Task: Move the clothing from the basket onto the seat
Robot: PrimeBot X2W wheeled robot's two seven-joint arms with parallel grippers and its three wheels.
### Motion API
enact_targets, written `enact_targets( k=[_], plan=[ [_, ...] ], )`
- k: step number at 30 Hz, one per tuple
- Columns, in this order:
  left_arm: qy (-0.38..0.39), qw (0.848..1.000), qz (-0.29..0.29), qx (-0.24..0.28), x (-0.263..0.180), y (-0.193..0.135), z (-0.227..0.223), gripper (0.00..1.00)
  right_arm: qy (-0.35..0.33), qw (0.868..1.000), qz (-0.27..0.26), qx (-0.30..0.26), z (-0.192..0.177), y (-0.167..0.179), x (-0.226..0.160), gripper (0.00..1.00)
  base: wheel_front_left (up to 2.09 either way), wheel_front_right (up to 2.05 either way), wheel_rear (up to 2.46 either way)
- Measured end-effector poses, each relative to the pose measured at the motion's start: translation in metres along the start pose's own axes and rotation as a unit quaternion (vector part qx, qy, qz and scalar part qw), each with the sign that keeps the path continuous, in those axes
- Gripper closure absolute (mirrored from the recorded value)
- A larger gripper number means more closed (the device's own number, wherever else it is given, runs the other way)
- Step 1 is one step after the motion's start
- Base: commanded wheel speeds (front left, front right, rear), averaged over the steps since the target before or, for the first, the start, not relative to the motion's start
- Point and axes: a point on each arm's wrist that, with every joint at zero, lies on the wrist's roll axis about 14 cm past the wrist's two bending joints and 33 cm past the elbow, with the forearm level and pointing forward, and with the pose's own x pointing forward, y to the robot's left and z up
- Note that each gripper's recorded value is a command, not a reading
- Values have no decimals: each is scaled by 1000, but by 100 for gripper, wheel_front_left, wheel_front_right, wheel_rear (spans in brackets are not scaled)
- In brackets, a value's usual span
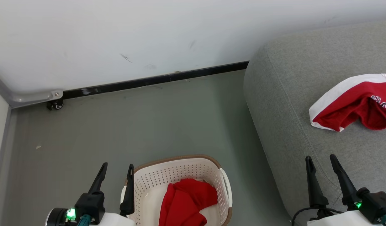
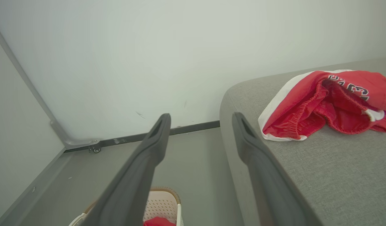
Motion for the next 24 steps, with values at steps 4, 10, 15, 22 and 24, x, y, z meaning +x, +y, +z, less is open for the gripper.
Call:
enact_targets(
  k=[4, 10, 15, 22, 24],
  plan=[
    [14, 1000, -25, 1, 9, -12, -10, 0, 4, 1000, -11, 0, -2, -6, 1, 0, 0, 0, 0],
    [55, 997, -54, 21, 18, -23, -39, 0, 17, 999, -40, -6, -8, -24, -3, 0, 0, 0, 0],
    [82, 993, -80, 37, 24, -32, -57, 0, 28, 998, -52, -11, -13, -31, -4, 0, 0, 0, 0],
    [135, 981, -116, 73, 34, -42, -94, 0, 46, 997, -67, -14, -23, -38, -3, 0, 0, 0, 0],
    [143, 979, -123, 78, 41, -45, -101, 0, 50, 996, -71, -12, -25, -40, -3, 0, 0, 0, 0]
  ],
)
